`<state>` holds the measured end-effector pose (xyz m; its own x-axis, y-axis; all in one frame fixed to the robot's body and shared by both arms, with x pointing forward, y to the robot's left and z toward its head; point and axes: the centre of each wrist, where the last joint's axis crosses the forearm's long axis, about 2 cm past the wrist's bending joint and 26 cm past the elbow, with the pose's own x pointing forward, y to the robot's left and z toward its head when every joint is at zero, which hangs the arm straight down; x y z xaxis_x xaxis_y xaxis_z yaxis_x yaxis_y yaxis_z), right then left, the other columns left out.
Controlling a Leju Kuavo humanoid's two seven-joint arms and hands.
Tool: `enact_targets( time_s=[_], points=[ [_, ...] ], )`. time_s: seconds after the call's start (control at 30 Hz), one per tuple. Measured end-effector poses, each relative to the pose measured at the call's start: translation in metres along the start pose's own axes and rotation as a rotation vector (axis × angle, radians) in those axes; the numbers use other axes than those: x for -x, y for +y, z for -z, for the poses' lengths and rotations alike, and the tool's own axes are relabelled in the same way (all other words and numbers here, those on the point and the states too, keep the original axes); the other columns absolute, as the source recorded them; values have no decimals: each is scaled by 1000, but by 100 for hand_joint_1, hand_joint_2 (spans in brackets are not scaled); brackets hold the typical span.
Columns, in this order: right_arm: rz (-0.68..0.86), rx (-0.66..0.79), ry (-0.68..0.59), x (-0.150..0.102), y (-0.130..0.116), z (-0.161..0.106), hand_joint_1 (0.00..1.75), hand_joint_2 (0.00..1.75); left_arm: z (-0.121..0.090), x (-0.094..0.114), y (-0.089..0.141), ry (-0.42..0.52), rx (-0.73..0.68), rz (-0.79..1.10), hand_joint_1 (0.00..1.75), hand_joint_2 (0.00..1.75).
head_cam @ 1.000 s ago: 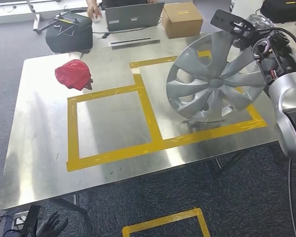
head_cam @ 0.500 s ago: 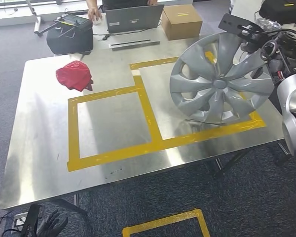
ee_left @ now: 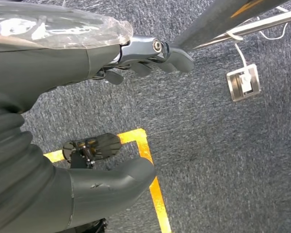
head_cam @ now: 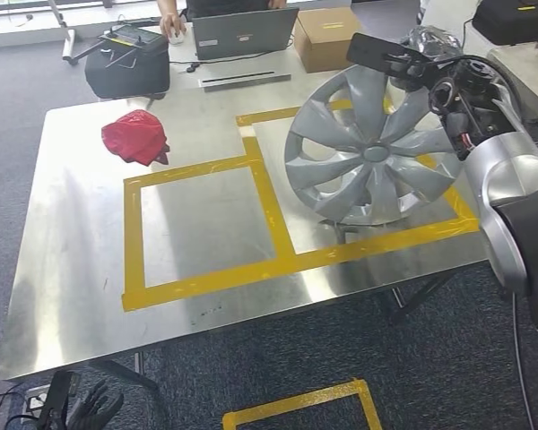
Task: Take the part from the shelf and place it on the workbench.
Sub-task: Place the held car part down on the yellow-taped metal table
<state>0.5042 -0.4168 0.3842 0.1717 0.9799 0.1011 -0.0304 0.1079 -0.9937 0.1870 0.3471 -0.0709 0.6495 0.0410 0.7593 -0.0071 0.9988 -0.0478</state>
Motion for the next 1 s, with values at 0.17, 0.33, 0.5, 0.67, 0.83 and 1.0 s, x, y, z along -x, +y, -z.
enact_targets(
  time_s=[0.17, 0.33, 0.5, 0.67, 0.83, 1.0],
  points=[
    [-14, 2, -46, -18, 3, 1, 175, 175, 0, 0, 0, 0, -4, -1, 0, 175],
    [-12, 9, -81, -31, 5, 1, 175, 175, 0, 0, 0, 0, -6, -3, 0, 175],
    [-21, 13, -97, -38, 7, 1, 175, 175, 0, 0, 0, 0, -5, -4, 0, 175],
    [-21, 13, -105, -41, 8, 1, 175, 175, 0, 0, 0, 0, -4, -1, 0, 175],
    [-25, 21, -127, -45, 8, 1, 131, 131, 0, 0, 0, 1, -4, -1, 0, 175],
    [-37, 21, -141, -53, 11, 1, 0, 0, 0, 0, 0, -1, 0, 7, 0, 175]
  ],
)
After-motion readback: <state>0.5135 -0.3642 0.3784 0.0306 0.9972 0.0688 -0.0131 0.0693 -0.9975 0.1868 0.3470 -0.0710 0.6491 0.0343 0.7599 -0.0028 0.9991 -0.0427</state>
